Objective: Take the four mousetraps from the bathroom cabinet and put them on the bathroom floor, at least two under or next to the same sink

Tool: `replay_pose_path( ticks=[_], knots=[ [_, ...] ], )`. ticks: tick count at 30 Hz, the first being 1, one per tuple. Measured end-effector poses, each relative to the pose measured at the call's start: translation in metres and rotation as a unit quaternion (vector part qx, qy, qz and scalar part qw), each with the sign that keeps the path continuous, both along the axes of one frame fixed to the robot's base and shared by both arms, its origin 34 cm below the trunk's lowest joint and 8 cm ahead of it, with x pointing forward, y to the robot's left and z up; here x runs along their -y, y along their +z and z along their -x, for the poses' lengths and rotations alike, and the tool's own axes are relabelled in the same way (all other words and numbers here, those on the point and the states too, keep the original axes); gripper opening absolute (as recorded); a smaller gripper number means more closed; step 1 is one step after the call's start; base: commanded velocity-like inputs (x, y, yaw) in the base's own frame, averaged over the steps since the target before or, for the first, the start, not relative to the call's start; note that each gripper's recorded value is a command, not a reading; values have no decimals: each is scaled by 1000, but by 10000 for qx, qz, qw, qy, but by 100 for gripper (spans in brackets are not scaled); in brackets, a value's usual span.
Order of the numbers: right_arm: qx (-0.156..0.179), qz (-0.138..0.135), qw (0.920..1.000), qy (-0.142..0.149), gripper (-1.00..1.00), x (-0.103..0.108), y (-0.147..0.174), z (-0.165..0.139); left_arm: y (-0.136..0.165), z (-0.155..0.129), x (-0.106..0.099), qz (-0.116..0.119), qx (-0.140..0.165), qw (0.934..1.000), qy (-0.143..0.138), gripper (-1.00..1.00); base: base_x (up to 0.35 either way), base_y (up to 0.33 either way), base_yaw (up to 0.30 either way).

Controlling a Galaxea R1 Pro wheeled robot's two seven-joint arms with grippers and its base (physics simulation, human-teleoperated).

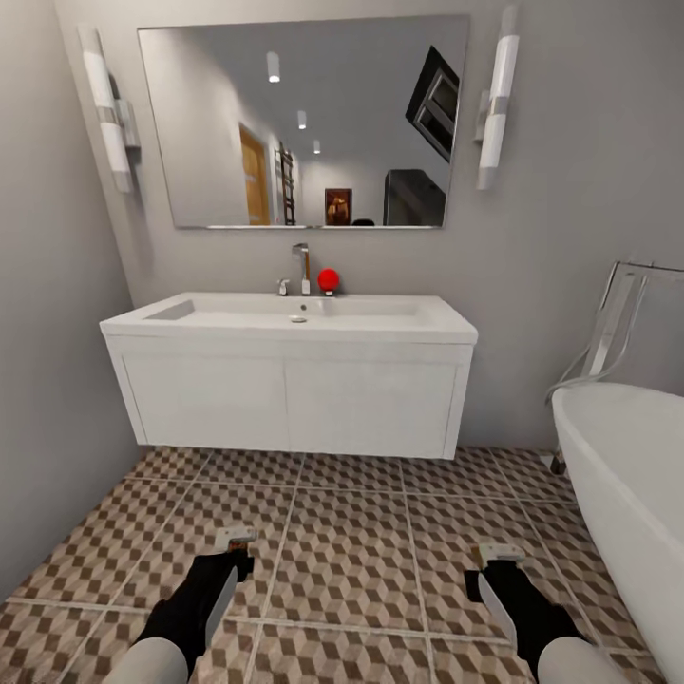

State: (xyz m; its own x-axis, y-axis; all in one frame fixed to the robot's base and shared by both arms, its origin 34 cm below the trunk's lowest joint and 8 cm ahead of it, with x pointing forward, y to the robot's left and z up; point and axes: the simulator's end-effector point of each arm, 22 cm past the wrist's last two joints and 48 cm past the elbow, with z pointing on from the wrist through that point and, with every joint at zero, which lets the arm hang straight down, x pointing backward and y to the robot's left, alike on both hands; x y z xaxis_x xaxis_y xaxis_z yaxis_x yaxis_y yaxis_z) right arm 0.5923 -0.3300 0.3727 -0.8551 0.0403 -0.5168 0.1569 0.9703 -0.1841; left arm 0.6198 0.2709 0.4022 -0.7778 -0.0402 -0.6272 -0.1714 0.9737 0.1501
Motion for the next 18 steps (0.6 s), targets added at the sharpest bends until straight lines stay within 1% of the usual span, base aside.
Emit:
replay_pose_path(
  ticks=[3,9,18],
  knots=[
    [106,15,9999,15,-100,0,-4,-2,-7,1,2,10,7,10000,-10,-100,0,0,0],
    [155,24,9999,27,-100,0,-17,0,-20,4,3,15,24,10000,-17,-100,0,0,0],
    [162,26,9999,36,-100,0,-16,-1,-15,1,2,16,93,10000,-5,-100,0,0,0]
  ],
)
